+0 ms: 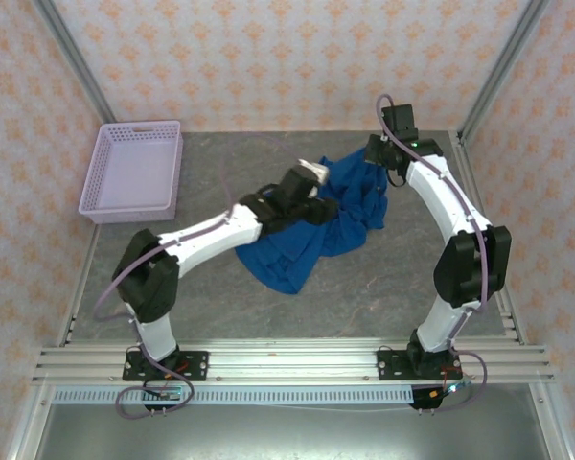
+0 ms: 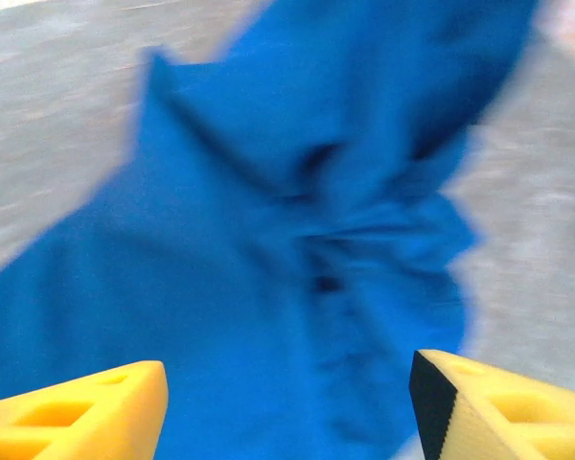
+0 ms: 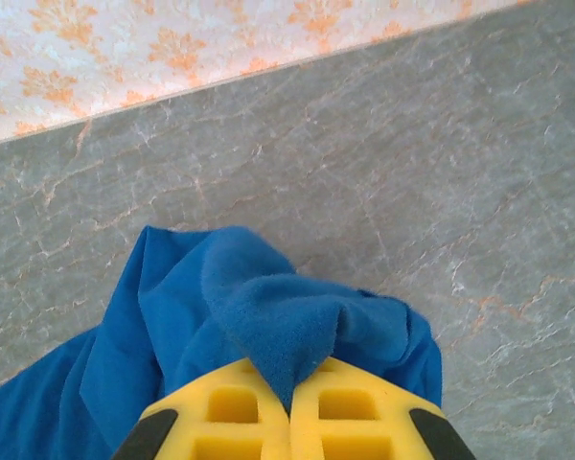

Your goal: Fold the inside-out t-shirt

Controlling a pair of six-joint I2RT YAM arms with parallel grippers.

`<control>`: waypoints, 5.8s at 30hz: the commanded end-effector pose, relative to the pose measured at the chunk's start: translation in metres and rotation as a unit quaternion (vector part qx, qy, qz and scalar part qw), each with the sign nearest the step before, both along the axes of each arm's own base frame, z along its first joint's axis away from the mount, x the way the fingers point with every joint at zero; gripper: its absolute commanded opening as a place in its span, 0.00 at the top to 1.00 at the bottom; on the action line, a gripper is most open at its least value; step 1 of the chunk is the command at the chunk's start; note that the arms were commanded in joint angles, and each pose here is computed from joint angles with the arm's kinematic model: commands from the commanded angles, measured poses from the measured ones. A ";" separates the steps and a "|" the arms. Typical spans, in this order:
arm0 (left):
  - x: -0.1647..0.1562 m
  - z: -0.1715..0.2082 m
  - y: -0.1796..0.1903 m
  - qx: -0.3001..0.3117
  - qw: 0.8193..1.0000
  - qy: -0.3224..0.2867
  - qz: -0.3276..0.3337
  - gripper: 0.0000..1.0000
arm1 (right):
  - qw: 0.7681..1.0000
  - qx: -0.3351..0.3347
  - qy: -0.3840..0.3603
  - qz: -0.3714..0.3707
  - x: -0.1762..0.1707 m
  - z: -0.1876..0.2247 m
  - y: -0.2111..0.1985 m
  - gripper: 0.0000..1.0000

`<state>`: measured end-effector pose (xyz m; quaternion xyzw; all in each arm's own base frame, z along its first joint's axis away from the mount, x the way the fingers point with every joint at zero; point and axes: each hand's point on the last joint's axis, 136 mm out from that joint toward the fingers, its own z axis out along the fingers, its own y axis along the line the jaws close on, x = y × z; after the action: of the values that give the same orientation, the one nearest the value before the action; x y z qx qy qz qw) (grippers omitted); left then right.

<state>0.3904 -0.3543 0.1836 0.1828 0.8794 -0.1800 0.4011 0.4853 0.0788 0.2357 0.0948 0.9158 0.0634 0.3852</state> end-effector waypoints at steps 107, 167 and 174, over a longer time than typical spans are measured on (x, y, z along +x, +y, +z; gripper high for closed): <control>-0.002 -0.012 0.246 0.010 0.965 0.076 0.251 0.25 | 0.989 -0.071 0.051 0.121 -0.117 -0.015 0.028 0.29; -0.135 -0.140 0.228 0.070 0.946 0.232 0.215 0.95 | 0.982 0.071 0.177 0.007 -0.251 -0.131 0.000 1.00; -0.125 -0.106 0.231 0.125 0.959 0.140 0.211 0.49 | 0.983 0.094 0.156 0.022 -0.232 -0.108 0.010 1.00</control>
<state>0.2556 -0.1297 0.0478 0.0001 0.9745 -0.0455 0.2199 0.2489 0.0871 0.1186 0.1299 0.9553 0.1419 0.2245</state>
